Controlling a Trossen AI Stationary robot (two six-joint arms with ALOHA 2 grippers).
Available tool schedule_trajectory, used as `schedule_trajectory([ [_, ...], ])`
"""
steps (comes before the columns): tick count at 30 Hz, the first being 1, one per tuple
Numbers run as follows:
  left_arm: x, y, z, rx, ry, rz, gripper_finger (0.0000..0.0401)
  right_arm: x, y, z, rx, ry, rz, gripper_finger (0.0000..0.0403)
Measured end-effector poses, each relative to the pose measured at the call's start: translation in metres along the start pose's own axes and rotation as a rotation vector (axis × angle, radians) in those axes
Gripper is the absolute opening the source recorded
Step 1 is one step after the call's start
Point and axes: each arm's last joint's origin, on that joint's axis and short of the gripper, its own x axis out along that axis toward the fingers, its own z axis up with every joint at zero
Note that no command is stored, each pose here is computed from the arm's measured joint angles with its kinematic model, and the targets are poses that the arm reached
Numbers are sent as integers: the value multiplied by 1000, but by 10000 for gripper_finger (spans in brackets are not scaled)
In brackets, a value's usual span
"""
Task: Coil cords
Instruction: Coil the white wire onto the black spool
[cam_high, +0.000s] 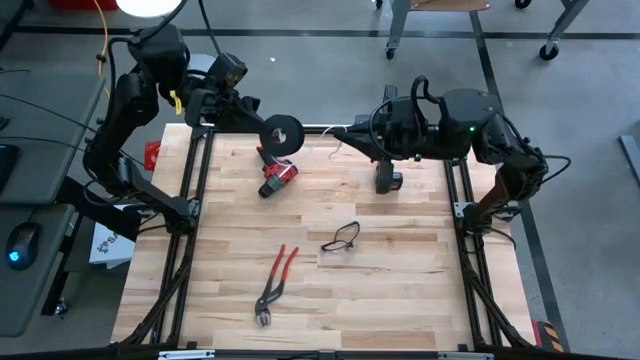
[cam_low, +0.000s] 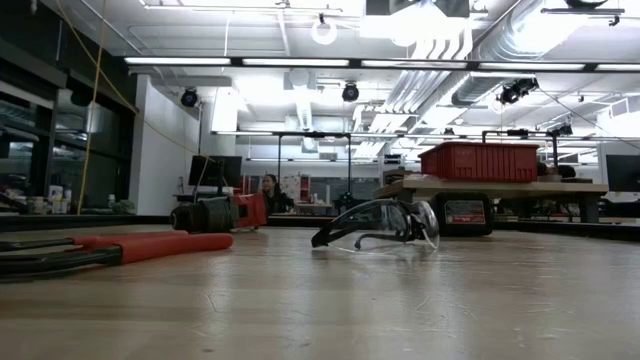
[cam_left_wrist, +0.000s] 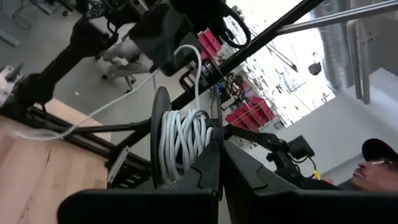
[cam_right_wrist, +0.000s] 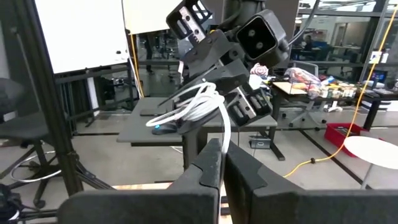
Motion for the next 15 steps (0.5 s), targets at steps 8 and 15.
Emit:
schedule_trajectory([
  [8,-1,-1,0,3,-2,-3,0,0,0,0,0,0,-1,0],
  [15,-2,-1,0,5,-1,-5,0,0,1,0,4,-1,16,0],
])
